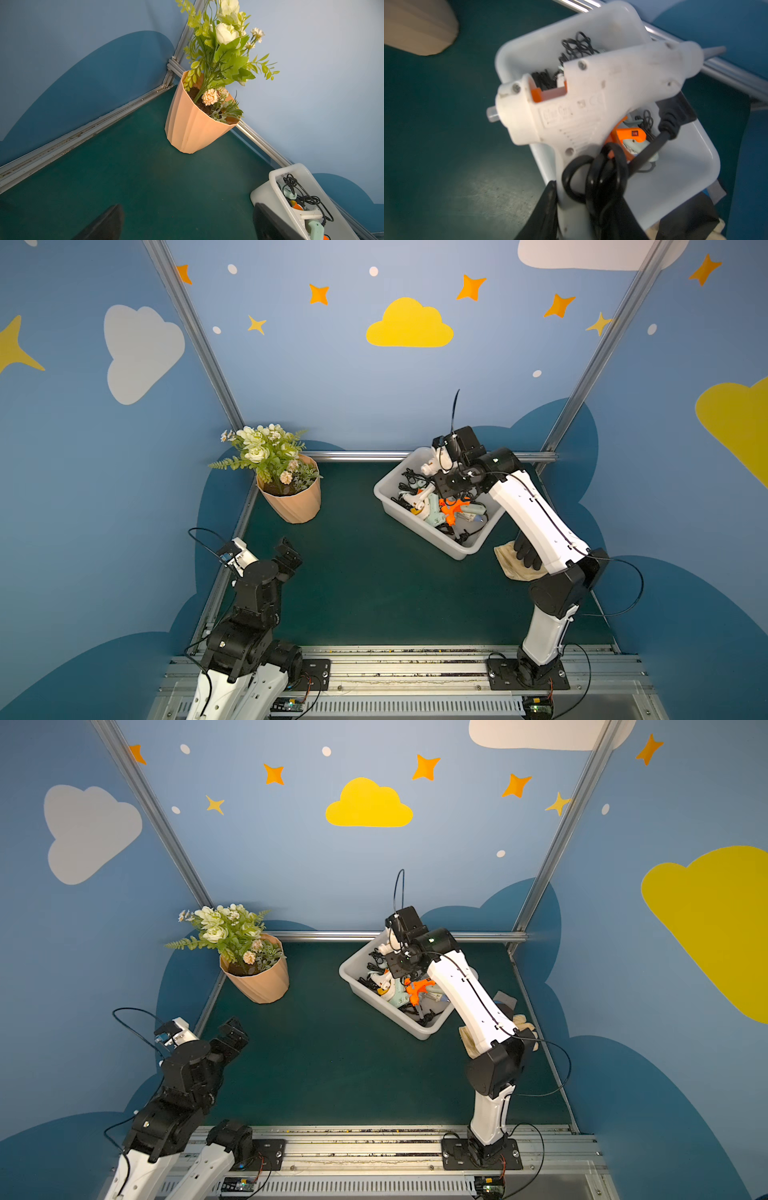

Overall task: Put the hot melt glue gun into the storage box
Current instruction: Place the hot melt adhesive gun in the storage box.

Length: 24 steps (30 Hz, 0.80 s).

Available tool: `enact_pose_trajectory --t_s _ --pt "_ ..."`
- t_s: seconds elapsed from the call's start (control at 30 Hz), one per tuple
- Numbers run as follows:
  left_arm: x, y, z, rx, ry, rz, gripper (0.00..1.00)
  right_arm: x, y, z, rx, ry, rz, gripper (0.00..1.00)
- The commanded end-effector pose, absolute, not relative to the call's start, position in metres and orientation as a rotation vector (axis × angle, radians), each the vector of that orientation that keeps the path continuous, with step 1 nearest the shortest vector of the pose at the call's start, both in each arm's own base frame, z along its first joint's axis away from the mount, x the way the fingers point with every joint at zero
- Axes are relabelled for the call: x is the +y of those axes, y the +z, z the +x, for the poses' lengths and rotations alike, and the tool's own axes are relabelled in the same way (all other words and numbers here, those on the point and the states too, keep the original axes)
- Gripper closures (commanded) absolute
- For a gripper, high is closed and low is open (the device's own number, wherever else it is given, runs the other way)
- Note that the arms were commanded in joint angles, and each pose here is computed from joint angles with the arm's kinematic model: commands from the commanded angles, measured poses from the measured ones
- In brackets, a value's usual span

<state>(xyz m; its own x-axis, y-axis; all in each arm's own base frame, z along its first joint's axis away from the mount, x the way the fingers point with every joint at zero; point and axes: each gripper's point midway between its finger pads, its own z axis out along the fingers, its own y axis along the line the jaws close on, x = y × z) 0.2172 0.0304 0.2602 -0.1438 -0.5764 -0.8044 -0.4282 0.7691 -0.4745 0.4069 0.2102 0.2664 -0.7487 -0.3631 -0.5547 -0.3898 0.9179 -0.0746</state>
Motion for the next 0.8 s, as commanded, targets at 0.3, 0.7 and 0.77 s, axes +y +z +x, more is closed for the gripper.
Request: enact_pose_trajectory --t_s 0.3,0.7,0.77 --pt "0.024 0.266 0.226 1.774 -0.175 -0.748 0.0 0.153 0.179 0.437 2.714 0.234 -0.159 0.92" --pt "0.024 0.259 0.228 1.794 -0.163 -0.75 0.0 0.132 0.107 0.446 2.839 0.04 -0.115 0.86" --pt "0.024 0.258 0.228 1.794 -0.161 -0.75 0.0 0.131 0.099 0.443 2.853 0.039 -0.114 0.79"
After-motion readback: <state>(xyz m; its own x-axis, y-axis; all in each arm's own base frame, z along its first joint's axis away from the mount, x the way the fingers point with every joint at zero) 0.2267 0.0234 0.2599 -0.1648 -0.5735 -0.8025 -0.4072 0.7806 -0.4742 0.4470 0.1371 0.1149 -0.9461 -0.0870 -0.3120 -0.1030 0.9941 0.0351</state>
